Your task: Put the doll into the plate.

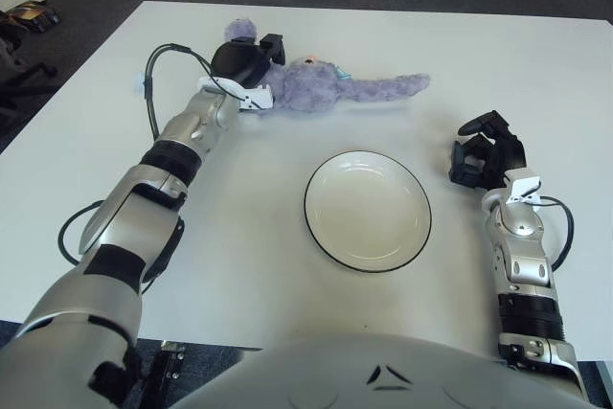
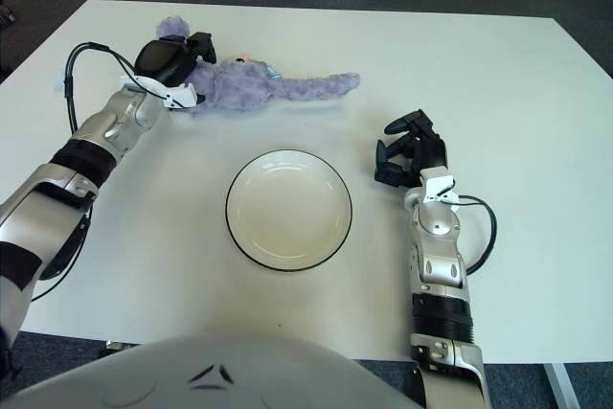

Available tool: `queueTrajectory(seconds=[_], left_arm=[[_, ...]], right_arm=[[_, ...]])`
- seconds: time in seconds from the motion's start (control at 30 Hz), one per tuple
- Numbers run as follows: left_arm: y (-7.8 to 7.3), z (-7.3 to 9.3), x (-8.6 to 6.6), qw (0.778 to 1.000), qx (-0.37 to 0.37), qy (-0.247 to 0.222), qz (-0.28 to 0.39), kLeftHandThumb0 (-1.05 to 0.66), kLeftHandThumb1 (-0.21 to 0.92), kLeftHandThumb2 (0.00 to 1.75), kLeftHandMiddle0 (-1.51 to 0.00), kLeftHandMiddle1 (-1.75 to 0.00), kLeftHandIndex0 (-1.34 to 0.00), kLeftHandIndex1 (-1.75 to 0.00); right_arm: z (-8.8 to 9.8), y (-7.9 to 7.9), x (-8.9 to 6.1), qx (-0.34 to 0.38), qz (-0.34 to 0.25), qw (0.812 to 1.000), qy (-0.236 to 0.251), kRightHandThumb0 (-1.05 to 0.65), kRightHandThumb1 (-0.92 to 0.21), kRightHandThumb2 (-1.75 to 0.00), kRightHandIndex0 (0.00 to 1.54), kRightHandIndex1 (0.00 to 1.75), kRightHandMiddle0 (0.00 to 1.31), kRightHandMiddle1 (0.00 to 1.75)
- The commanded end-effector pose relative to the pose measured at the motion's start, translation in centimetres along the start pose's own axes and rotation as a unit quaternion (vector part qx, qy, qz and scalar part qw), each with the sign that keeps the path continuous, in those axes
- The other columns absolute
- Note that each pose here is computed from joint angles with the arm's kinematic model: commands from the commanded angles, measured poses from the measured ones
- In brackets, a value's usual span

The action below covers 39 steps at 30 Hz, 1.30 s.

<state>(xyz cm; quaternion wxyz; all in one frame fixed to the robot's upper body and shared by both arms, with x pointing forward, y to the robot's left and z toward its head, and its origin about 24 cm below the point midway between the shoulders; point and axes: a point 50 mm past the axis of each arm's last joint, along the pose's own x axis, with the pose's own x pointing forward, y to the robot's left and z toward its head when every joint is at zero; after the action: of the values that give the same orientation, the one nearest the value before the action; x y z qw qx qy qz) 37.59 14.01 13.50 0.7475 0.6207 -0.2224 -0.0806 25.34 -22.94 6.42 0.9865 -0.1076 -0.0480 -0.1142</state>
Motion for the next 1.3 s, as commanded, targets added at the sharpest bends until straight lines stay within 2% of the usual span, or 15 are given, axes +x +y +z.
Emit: queueTrajectory(seconds=[0.0,0.07,0.17,0.73,0.97,1.27], left_arm=[[0.0,0.0,-0.6,1.0,0.011,0.0,-0.009,0.0,0.18,1.46,-0.73,-1.66,-0.49,-1.75],[0.2,0.2,-0.7,1.0,0.017,-0.005,-0.001,0.0,0.24,1.41,-0.67,-1.7,-0.45,-1.75],[0.6,0.6,-0.8,1.0,0.024,-0.013,0.015,0.0,0.26,1.39,-0.64,-1.73,-0.44,-1.75],[2.5,1.4,-1.2,0.996,0.054,-0.019,0.067,0.0,0.15,1.52,-0.71,-1.75,-0.53,-1.74],[3.0,1.5,-1.4,0.997,0.014,-0.005,0.075,0.0,0.24,1.41,-0.66,-1.73,-0.44,-1.75],[3.5,1.8,-1.4,0.996,0.001,0.001,0.087,0.0,0.23,1.42,-0.69,-1.7,-0.46,-1.75]], right_arm=[[-1.5,-0.1,-0.5,-0.004,0.004,0.999,0.039,-0.01,-0.33,-1.3,0.64,1.68,0.35,1.75],[-1.5,-0.2,-0.4,-0.004,0.005,0.999,0.04,-0.01,-0.34,-1.29,0.64,1.68,0.35,1.75],[-1.5,-0.2,-0.4,-0.006,0.006,0.999,0.039,-0.01,-0.34,-1.28,0.63,1.68,0.35,1.75],[-1.6,-0.2,-0.2,-0.008,0.014,0.999,0.041,-0.01,-0.36,-1.26,0.63,1.66,0.34,1.75],[-1.6,-0.2,-0.3,-0.006,0.016,0.999,0.04,-0.01,-0.34,-1.28,0.65,1.66,0.35,1.75],[-1.7,-0.3,-0.2,-0.01,0.018,0.999,0.039,-0.01,-0.33,-1.29,0.66,1.66,0.36,1.75]])
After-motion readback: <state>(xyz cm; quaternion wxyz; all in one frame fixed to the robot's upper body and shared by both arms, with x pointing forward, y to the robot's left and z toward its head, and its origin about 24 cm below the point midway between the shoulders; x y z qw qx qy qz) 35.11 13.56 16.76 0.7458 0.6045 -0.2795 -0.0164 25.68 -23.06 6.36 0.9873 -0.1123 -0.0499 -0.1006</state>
